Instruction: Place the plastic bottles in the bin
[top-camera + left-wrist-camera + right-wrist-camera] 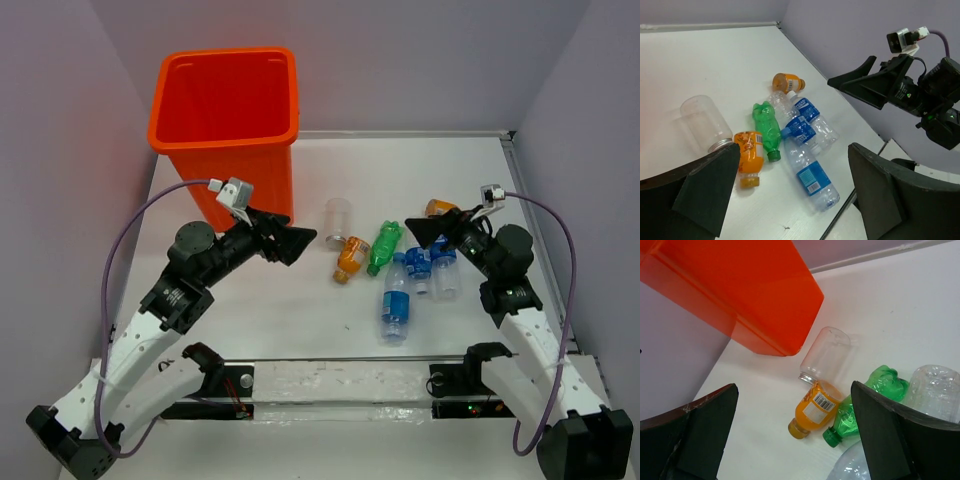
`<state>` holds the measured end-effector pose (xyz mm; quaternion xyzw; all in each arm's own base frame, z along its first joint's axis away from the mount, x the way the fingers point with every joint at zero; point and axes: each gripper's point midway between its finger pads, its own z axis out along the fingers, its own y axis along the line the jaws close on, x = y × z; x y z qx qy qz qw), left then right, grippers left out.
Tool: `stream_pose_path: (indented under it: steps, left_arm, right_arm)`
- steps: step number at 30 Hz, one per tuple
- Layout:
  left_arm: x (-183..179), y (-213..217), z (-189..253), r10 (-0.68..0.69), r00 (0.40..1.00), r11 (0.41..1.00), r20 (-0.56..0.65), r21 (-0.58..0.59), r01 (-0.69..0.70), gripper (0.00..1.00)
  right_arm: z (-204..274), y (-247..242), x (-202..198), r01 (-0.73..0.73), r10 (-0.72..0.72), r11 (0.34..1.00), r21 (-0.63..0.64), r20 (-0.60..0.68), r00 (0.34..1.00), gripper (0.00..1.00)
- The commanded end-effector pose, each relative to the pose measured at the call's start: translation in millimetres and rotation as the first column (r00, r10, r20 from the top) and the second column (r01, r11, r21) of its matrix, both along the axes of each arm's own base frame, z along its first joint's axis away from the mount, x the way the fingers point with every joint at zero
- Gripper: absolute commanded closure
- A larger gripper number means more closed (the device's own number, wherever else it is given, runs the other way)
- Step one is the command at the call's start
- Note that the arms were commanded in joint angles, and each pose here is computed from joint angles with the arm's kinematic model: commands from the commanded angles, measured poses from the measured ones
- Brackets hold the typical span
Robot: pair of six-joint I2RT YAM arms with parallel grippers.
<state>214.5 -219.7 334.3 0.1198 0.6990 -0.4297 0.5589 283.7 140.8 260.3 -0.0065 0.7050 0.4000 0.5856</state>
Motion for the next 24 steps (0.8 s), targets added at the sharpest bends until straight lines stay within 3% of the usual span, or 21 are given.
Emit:
stream_pose_path:
  steps: [1,14,20,23,24]
  left_arm:
    - [-21.5,-16.9,33.6,-0.141,0.98,0.983,0.142,-0.099,0.156,0.01]
    - [-28.7,-66.5,5.3,-0.342,0.939,0.877,0.043,-0.345,0.335,0.01]
    - [-10.1,-101.3,-40.4,-0.245,0.967,0.951,-0.077,-0.214,0.224,0.01]
    - [-3.8,-116.5,-64.9,-0.145,0.982,0.988,-0.118,-0.076,0.136,0.01]
    - [13.7,-112.8,-79.5,-0.021,0.993,1.0,-0.119,-0.001,0.021,0.01]
  right_arm:
    - [20.2,-6.3,0.8,0.048,-0.048,0.999,0.001,0.098,0.994,0.0]
    - [32.4,-18.1,-6.7,0.114,-0.115,0.993,0.015,0.161,0.98,0.03]
    - [31.9,-20.1,-5.9,0.126,-0.127,0.992,0.012,0.157,0.979,0.04]
    - [31.4,-21.5,-5.6,0.136,-0.136,0.991,0.01,0.153,0.979,0.04]
    - [31.3,-21.5,-5.1,0.136,-0.136,0.991,0.01,0.152,0.979,0.04]
